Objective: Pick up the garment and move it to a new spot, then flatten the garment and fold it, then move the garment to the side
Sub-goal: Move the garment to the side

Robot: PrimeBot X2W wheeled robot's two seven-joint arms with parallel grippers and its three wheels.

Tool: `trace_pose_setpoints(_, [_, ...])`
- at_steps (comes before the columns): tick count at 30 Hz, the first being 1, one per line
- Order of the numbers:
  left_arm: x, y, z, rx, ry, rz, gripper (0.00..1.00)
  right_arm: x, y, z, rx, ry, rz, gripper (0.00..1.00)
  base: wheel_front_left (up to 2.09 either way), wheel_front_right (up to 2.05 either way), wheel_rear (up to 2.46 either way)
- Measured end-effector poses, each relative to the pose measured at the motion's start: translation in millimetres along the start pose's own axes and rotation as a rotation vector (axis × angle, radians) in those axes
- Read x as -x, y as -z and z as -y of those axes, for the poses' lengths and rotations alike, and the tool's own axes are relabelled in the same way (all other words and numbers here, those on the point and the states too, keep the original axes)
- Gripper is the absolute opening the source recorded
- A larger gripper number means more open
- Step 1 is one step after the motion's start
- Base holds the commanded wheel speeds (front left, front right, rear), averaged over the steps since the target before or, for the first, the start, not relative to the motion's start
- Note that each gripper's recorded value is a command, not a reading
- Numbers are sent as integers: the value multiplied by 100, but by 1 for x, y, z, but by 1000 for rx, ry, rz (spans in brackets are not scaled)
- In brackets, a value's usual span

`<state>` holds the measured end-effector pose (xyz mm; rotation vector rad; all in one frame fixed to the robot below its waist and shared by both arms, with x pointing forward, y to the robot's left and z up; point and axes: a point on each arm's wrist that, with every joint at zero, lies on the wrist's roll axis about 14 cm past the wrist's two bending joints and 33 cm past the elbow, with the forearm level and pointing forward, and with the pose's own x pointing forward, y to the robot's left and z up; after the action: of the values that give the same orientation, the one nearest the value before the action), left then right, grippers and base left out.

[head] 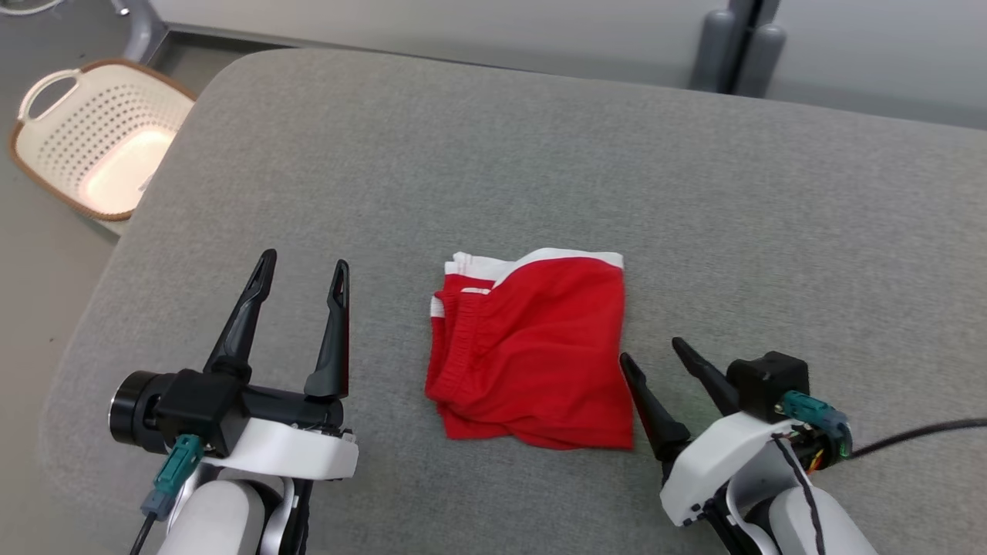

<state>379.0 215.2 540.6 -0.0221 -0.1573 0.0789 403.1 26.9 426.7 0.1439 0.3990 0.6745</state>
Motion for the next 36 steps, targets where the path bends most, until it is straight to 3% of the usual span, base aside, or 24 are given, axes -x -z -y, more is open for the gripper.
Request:
trace_pose_setpoints(5, [3,13,-15,-9,-52,-38,100,-24,50,-26,-9,-98,-204,100,0,0,0])
trace_pose_setpoints(8, [4,18,-19,-12,-65,-56,100,-31,60,-27,-3,-109,-259,100,0,0,0])
trace_pose_setpoints(9, [4,20,-21,-13,-69,-61,100,-34,60,-27,-1,-113,-263,45,0,0,0])
trace_pose_setpoints(10, [3,20,-22,-13,-70,-61,100,-36,60,-28,1,-117,-268,11,0,0,0])
trace_pose_setpoints(11, [1,20,-22,-12,-72,-57,100,-36,63,-27,1,-115,-283,0,0,0,0])
trace_pose_setpoints(18, [-5,19,-18,-9,-53,-47,100,-35,55,-25,-2,-111,-267,0,0,0,0])
trace_pose_setpoints(24, [-12,22,0,-24,27,-46,100,-11,52,-6,1,-40,-231,0,0,0,0])
trace_pose_setpoints(30, [-29,27,46,-4,190,-32,100,58,68,52,8,150,-264,0,0,0,0])
trace_pose_setpoints(36, [-49,26,101,41,345,-3,100,103,60,94,34,294,-249,0,0,0,0])
